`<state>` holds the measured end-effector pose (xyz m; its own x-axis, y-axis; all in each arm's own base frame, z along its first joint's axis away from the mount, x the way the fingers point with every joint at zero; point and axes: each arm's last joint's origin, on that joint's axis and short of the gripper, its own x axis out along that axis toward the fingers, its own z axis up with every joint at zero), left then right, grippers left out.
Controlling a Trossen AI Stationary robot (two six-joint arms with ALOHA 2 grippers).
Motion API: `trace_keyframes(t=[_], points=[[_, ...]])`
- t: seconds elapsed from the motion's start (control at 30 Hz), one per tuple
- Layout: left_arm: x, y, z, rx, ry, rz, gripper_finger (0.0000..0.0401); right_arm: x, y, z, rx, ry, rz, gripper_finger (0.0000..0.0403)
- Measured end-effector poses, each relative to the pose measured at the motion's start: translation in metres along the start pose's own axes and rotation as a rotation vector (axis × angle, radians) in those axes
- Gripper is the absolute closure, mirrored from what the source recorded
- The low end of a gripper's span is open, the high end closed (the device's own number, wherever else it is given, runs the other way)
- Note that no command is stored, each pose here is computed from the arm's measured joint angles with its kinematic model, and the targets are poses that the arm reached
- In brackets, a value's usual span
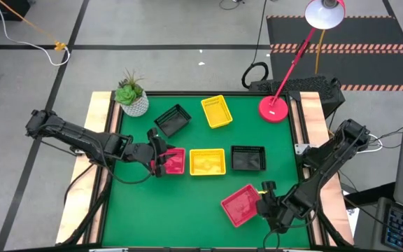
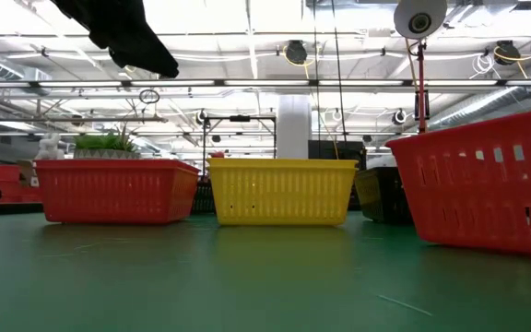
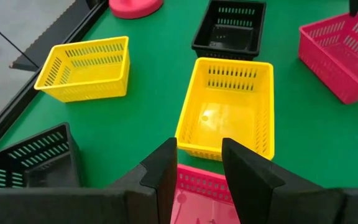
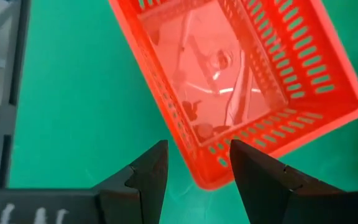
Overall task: Stack baskets by color
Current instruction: Stack the red bin on top of the red bin
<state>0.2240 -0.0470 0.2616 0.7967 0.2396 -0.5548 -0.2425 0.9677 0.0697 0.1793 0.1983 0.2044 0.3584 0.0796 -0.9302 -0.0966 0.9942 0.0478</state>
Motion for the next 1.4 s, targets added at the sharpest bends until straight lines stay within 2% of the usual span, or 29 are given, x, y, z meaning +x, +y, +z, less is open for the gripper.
trace_keyframes(t=[0.2,0.6,0.87,1.07,1.27,1.4], points=[[0.000,0.000,0.000,-0.001,-0.001,0.000,0.0272,0.007,-0.003,-0.006,-0.017,0.023,0.003,0.0262],[0.000,0.000,0.000,-0.002,-0.003,-0.001,0.0272,0.016,-0.003,-0.008,-0.084,-0.022,0.038,0.0392],[0.000,-0.002,0.005,-0.017,-0.051,-0.027,0.0272,0.014,0.001,0.001,0.025,-0.086,0.087,0.0392],[-0.003,-0.009,0.014,0.010,-0.140,-0.068,0.0272,-0.003,0.011,0.017,0.056,-0.147,0.126,0.0396],[-0.010,-0.017,0.023,0.030,-0.188,-0.104,0.0272,-0.017,0.015,0.032,0.063,-0.279,0.060,0.0395],[-0.011,-0.030,0.036,0.062,-0.195,-0.132,0.0272,-0.021,0.013,0.036,0.058,-0.370,-0.037,0.0395]])
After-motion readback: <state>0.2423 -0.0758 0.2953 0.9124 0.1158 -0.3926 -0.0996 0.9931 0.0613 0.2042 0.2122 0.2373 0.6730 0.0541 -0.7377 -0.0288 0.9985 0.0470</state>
